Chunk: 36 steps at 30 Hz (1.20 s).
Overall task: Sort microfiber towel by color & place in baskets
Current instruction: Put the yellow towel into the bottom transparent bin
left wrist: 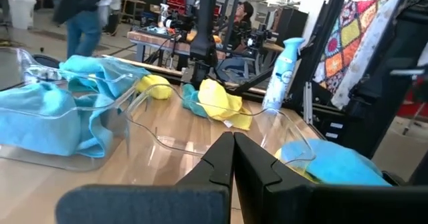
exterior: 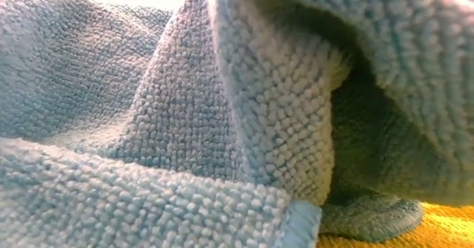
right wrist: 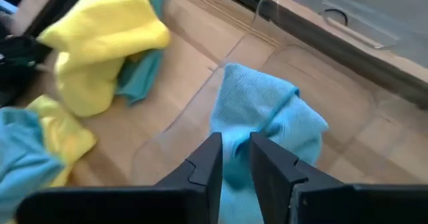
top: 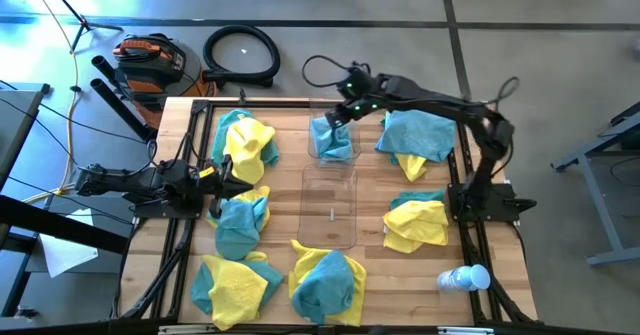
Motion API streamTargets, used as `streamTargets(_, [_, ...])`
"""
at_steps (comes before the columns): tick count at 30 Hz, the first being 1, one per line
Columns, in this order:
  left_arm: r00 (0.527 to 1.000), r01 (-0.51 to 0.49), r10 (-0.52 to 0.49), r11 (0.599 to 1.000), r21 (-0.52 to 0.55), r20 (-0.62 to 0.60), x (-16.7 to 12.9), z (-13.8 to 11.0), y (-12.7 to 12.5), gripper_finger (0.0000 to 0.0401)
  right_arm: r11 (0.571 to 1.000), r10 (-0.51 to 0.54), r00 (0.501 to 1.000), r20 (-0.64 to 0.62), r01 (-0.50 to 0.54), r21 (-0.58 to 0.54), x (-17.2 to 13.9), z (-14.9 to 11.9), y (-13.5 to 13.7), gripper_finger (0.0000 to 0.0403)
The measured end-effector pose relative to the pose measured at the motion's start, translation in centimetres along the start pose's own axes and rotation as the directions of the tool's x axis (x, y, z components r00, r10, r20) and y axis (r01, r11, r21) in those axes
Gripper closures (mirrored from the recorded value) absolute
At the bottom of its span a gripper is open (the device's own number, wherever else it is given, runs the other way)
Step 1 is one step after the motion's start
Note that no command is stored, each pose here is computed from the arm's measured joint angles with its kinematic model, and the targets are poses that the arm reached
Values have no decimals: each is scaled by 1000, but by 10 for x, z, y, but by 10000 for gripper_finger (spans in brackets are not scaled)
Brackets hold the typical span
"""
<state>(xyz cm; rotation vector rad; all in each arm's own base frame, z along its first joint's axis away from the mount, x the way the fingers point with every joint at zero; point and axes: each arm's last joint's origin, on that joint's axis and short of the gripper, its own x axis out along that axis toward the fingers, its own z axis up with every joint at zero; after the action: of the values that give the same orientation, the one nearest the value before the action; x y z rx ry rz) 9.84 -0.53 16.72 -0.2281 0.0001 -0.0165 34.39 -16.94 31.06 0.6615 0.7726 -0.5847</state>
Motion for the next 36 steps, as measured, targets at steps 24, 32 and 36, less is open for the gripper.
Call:
streamTargets(24, [930, -136, 138, 990, 29, -342, 9, 64, -15, 401, 937, 344, 877, 335, -345, -57, -122, -231, 48, 401])
streamTargets(32, [866, -243, 258, 966, 91, -429, 34, 108, -24, 401, 899, 422, 882, 208, -378, -221, -126, -269, 32, 401])
streamTargets(36, [823, -336, 327, 940, 66, -465, 55, 127, -29, 401, 914, 369, 912, 181, -320, -248, -125, -272, 24, 401])
